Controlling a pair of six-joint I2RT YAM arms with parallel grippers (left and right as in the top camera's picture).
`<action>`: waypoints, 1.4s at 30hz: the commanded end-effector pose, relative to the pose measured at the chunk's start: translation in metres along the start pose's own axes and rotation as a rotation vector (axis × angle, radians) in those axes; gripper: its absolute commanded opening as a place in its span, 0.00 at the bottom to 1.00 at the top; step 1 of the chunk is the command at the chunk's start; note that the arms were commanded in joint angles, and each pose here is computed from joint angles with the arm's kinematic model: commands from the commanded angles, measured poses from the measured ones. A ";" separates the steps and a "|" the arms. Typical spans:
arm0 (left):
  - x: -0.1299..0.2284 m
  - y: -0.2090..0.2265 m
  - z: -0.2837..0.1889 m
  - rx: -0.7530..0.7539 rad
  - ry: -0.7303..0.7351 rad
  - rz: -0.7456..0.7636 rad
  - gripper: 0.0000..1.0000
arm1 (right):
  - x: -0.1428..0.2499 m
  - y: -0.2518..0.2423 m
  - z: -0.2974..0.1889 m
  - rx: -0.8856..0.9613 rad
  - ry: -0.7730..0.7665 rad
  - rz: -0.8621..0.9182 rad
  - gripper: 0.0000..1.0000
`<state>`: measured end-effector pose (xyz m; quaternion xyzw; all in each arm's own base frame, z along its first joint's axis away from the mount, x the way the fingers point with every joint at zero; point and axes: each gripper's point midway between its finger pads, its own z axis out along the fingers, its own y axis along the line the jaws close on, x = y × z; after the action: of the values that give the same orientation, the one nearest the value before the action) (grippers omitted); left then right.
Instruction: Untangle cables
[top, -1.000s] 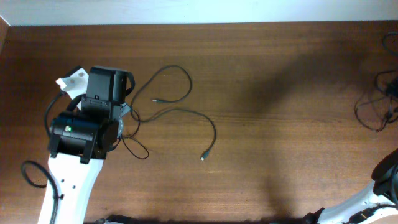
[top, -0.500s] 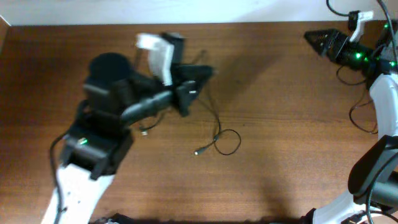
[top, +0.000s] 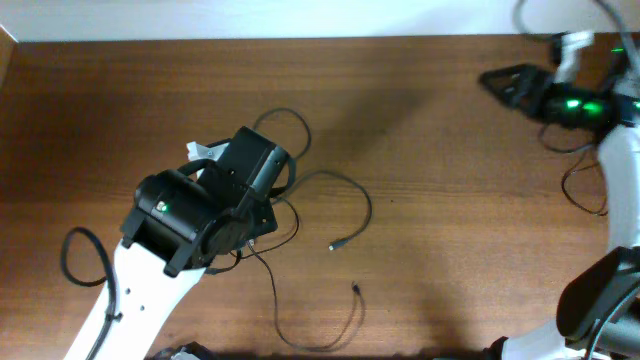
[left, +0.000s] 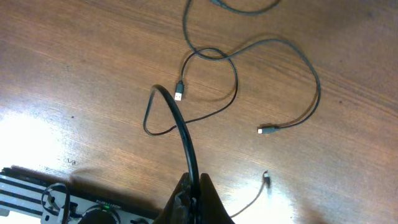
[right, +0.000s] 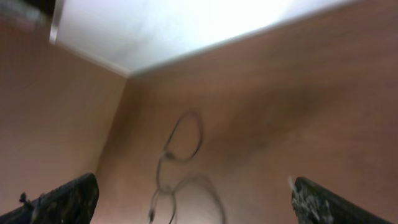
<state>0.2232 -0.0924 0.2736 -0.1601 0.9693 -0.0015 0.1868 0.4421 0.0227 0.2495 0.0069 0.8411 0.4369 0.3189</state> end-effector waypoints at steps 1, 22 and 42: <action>-0.010 0.021 -0.028 0.031 -0.140 -0.056 0.00 | 0.051 0.048 0.041 -0.084 0.197 0.004 0.98; 0.008 0.041 -0.072 0.226 -0.214 -0.102 0.00 | 0.289 -0.035 0.295 0.831 0.295 0.178 0.51; 0.018 0.063 -0.065 0.104 -0.201 0.089 0.00 | -0.046 0.079 -0.040 0.978 -0.212 -0.119 0.04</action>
<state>0.1629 -0.0472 0.3227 -0.1441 0.9476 -0.0523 0.2801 0.4302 0.0495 0.3614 0.1382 0.9063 0.0049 0.3994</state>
